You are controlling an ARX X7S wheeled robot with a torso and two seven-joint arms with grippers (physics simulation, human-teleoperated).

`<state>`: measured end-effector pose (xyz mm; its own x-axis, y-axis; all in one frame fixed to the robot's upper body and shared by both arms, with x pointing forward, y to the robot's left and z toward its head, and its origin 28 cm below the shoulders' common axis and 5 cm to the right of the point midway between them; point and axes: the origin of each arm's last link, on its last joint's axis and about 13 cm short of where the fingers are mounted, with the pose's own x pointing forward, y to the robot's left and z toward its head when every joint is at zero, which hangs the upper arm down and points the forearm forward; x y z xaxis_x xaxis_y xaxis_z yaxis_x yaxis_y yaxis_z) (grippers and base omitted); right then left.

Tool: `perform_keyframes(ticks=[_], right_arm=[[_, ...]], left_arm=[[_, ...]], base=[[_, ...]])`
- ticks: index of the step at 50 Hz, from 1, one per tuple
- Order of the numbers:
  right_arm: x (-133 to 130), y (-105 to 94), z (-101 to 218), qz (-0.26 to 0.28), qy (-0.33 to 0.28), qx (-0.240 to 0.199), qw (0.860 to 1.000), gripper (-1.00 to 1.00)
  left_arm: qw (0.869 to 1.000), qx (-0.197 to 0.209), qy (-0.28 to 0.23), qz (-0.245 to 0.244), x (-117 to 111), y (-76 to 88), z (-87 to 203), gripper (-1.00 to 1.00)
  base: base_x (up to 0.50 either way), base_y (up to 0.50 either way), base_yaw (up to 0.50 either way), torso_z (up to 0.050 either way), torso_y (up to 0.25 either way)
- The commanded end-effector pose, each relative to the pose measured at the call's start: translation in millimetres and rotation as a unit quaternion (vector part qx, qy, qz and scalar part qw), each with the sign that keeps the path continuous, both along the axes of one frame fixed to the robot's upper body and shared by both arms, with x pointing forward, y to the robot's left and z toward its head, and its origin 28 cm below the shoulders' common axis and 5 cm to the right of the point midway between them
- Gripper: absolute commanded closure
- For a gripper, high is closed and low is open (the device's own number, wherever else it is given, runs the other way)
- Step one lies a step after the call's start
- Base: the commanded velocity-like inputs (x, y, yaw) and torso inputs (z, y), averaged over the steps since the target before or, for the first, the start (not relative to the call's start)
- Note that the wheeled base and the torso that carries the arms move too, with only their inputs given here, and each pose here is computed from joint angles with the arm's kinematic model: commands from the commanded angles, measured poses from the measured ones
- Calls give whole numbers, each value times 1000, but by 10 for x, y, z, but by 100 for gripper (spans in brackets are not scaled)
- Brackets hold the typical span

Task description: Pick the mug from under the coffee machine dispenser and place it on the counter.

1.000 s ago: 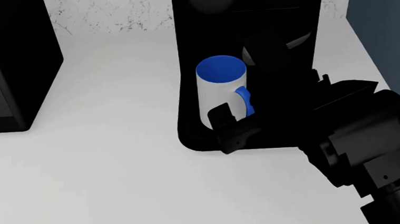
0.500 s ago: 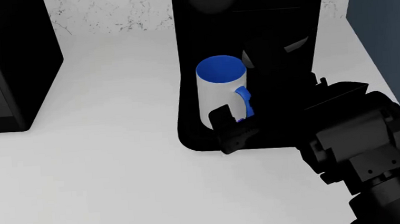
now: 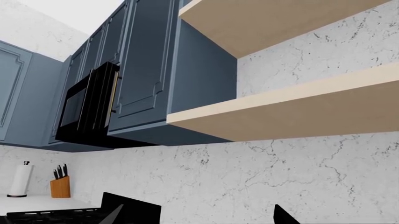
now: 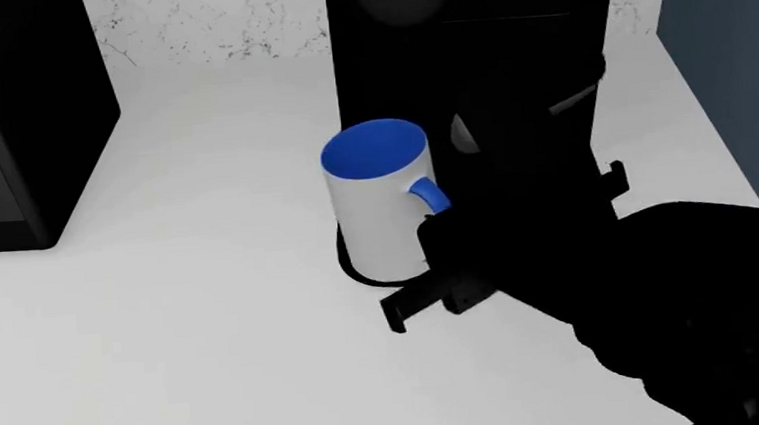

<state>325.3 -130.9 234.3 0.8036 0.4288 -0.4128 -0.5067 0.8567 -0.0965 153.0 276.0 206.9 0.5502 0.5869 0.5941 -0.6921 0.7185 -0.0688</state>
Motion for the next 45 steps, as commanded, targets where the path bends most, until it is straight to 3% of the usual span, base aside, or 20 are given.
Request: perform_keyframes(ticks=[1,8,17,28,43,44,45], right_arm=[[-634,-83,9,19,-46,21,999,100],[-795,-71,-278,33,-18,59,998,100],[-717,-61,-640,47,22,113,992,100],[-686,-6,-914,55,66,101,991,100],[-708,8,-961,51,84,76,992,100],[-700,3,-942,45,83,74,993,-100],[-705,-3,-923,47,82,76,993,-100]], left_arm=[[1000,2,3,0,6,-8,2,-100],[1000,4,6,-1,12,-12,5,-100],[1000,4,10,-2,17,-12,6,-100],[1000,4,7,-3,12,-10,4,-100],[1000,3,6,-3,6,-9,-1,-100],[1000,3,6,-2,6,-9,-1,-100],[1000,3,6,-2,7,-10,-1,-100]], base=[[0,0,0,0,0],[0,0,0,0,0],[0,0,0,0,1],[0,0,0,0,0],[1,0,2,0,0],[10,0,3,0,0],[0,0,0,0,0]])
